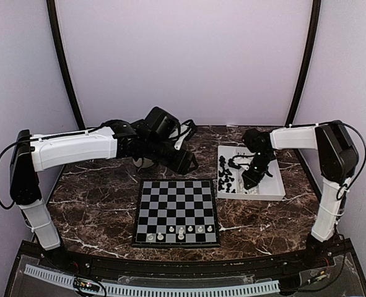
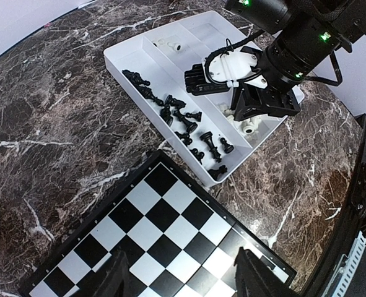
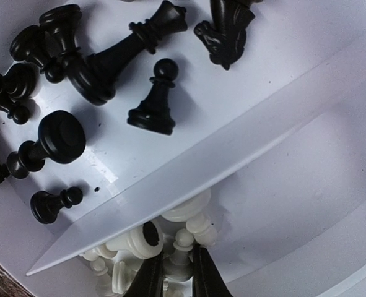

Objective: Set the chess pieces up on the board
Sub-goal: Pick up the pawn from the storage box, then pass from the right arm to the left

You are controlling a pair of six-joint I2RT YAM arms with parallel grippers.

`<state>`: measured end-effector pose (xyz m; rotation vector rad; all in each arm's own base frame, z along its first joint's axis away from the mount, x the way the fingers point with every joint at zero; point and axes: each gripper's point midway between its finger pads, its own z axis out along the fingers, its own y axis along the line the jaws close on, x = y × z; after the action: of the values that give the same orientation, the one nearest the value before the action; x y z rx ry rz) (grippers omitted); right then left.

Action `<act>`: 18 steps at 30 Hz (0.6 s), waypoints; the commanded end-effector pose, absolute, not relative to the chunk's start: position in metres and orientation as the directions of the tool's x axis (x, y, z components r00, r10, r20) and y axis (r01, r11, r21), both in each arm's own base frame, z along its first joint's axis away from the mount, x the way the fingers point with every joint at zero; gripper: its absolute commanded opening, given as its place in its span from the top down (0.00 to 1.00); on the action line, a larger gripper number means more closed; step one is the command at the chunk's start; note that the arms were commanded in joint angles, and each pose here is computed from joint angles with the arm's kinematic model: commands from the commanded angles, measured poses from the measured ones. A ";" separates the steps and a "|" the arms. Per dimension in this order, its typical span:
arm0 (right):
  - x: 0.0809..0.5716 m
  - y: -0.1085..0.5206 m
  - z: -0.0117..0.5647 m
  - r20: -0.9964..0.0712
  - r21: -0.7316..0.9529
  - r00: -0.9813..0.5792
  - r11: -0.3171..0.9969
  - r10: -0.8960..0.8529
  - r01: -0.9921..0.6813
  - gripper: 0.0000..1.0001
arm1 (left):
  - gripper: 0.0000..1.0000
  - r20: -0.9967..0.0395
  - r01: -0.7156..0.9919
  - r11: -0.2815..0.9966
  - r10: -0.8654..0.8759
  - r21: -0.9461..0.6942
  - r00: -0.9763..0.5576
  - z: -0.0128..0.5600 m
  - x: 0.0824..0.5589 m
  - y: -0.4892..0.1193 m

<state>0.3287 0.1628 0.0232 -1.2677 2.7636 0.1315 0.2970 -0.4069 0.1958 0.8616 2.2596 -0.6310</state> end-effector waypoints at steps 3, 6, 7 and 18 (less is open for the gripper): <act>0.330 0.162 0.058 -0.196 0.016 -0.630 0.640 -0.751 -0.768 0.92 | 0.38 -0.735 0.724 0.650 0.372 -0.229 -0.566 0.210 0.300 -0.417; 0.331 0.167 0.084 -0.274 0.026 -0.611 0.629 -0.743 -0.777 0.93 | 0.38 -0.753 0.727 0.632 0.332 -0.270 -0.569 0.217 0.303 -0.428; 0.329 0.172 0.091 -0.304 0.042 -0.595 0.613 -0.744 -0.789 0.93 | 0.38 -0.748 0.721 0.624 0.316 -0.300 -0.584 0.216 0.302 -0.432; 0.283 0.237 0.188 -0.665 0.128 -0.293 0.282 -0.687 -0.951 0.90 | 0.44 -0.672 0.649 0.380 0.089 -0.659 -0.735 0.237 0.299 -0.489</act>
<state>0.3090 0.2078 0.1528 -1.3469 2.2913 0.5206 0.3044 -0.4655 0.2213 0.6794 2.1528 -1.0806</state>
